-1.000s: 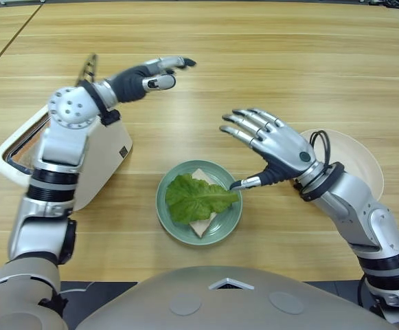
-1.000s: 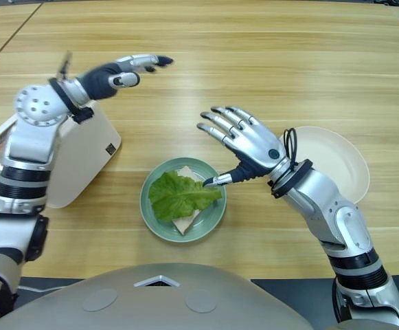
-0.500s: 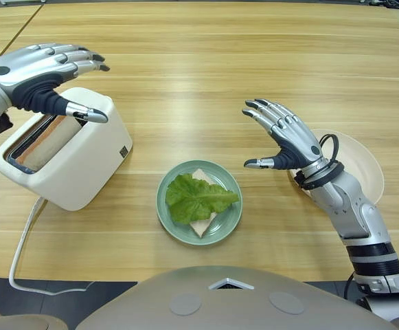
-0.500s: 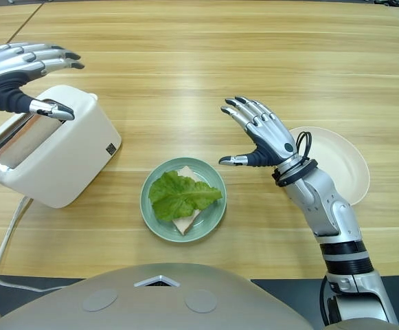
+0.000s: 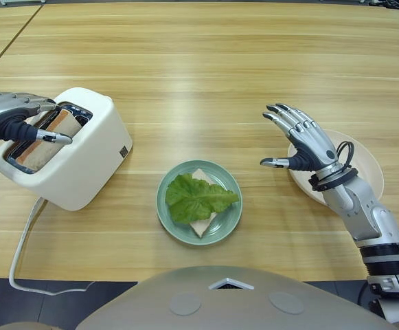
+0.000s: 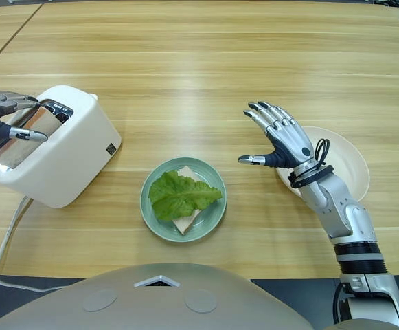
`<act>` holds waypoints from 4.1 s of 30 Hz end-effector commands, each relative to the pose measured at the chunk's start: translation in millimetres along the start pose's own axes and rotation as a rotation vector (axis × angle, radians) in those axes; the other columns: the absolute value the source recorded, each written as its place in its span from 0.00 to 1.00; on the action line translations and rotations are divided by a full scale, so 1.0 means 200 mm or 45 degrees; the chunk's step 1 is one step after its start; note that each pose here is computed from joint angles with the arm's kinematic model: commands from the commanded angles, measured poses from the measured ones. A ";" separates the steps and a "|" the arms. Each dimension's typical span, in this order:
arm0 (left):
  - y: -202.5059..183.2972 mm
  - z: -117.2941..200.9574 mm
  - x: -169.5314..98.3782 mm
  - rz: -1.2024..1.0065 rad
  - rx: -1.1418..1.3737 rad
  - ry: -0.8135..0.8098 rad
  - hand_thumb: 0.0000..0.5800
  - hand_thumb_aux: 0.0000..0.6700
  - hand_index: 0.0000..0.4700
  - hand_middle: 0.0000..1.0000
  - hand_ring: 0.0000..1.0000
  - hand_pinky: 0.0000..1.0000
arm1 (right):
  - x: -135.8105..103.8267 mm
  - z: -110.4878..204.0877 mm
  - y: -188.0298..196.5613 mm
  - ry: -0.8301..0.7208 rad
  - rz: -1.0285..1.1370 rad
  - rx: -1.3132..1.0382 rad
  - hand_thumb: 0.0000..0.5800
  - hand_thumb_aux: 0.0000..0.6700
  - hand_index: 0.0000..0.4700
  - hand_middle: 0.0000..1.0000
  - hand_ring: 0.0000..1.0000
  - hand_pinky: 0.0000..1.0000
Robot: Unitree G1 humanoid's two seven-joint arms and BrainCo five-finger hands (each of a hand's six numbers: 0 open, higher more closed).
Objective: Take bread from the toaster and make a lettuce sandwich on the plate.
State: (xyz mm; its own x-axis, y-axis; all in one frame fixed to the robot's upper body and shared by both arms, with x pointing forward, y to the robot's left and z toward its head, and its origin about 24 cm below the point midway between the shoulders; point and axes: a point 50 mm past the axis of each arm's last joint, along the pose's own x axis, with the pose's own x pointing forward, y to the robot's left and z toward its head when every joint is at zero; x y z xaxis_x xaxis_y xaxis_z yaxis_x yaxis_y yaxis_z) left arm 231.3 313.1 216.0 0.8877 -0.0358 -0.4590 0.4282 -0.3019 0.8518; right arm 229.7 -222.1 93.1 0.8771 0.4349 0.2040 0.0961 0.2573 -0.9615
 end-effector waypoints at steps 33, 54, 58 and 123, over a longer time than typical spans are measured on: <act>0.64 0.16 -0.07 0.554 -0.160 -0.528 1.00 1.00 1.00 0.00 0.00 0.00 | 0.02 0.00 0.08 0.037 0.073 0.065 0.00 0.00 0.00 0.00 0.00 0.00; 0.23 0.78 0.20 0.093 -0.738 -1.271 1.00 1.00 1.00 0.00 0.00 0.00 | 0.13 0.04 0.09 -0.051 0.005 0.094 0.00 0.00 0.00 0.00 0.00 0.00; 0.21 0.75 0.24 0.038 -1.005 -1.238 1.00 1.00 1.00 0.00 0.00 0.00 | 0.13 0.04 0.09 -0.055 0.006 0.092 0.00 0.00 0.00 0.00 0.00 0.00; -0.46 1.10 0.39 -0.513 -1.523 -0.867 1.00 1.00 1.00 0.00 0.00 0.00 | -0.14 0.48 0.27 -0.618 0.883 0.634 0.00 0.00 0.00 0.00 0.00 0.00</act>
State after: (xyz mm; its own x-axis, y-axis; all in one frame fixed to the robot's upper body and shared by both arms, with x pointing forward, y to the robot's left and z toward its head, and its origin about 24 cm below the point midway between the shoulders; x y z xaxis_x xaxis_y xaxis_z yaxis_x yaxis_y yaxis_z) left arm 225.8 123.5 51.3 0.5774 -0.7040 -0.4134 0.8108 0.5539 0.1892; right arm 171.6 -134.6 68.8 0.3911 0.9155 -0.0938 -0.6167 0.1850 -0.7652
